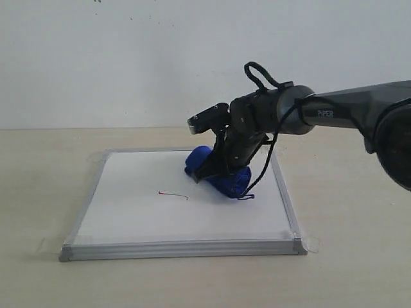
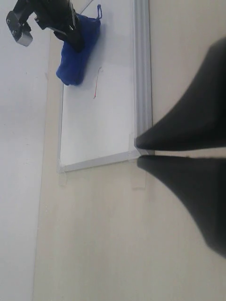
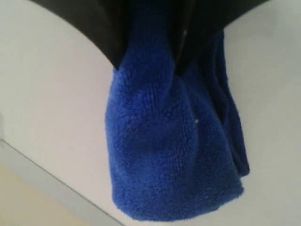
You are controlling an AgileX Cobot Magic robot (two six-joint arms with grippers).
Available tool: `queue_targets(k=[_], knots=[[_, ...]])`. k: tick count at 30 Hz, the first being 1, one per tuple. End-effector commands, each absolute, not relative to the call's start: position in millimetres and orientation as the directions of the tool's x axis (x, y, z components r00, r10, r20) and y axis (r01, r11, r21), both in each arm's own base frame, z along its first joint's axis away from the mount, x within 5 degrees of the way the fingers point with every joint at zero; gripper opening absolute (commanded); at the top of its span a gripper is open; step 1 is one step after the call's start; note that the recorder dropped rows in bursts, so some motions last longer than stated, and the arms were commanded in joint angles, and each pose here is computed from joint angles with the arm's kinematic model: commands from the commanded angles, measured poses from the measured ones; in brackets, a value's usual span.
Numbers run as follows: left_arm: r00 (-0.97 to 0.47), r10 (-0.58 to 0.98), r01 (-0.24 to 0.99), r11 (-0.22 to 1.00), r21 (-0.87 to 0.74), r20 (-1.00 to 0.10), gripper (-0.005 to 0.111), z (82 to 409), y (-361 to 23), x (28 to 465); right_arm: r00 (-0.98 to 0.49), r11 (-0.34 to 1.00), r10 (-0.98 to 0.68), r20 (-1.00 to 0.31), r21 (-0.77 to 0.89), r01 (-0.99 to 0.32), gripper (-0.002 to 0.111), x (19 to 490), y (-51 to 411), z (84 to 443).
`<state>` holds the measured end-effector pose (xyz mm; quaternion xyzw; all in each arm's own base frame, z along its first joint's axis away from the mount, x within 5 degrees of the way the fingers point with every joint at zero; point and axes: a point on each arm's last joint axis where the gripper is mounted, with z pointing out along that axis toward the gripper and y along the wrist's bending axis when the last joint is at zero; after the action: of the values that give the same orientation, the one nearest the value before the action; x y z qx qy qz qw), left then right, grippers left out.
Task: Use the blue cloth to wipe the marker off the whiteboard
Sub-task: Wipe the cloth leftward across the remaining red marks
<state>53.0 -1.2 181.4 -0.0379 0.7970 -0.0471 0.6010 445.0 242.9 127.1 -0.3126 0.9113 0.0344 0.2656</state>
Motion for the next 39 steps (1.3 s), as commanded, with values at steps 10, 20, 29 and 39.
queue_targets(k=[10, 20, 29, 39], knots=[[-0.269, -0.12, -0.009, 0.992, -0.123, -0.955, 0.004, 180.9, -0.9, 53.1, -0.59, 0.711, -0.668, -0.453, -0.156, -0.685, 0.0, 425.2, 274.9, 121.0], [-0.269, -0.12, -0.009, 0.992, -0.123, -0.955, 0.004, 180.9, -0.9, 53.1, -0.636, 0.763, -0.637, -0.436, -0.24, -0.6, 0.0, 432.4, 262.0, 122.3], [-0.269, -0.12, -0.009, 0.992, -0.123, -0.955, 0.004, 180.9, -0.9, 53.1, -0.409, 0.499, -0.707, -0.578, 0.003, -0.867, 0.0, 384.7, 338.2, 126.9], [-0.269, -0.12, -0.009, 0.992, -0.123, -0.955, 0.004, 180.9, -0.9, 53.1, -0.66, 0.808, -0.526, -0.536, -0.073, -0.584, 0.0, 441.3, 259.8, 124.6]])
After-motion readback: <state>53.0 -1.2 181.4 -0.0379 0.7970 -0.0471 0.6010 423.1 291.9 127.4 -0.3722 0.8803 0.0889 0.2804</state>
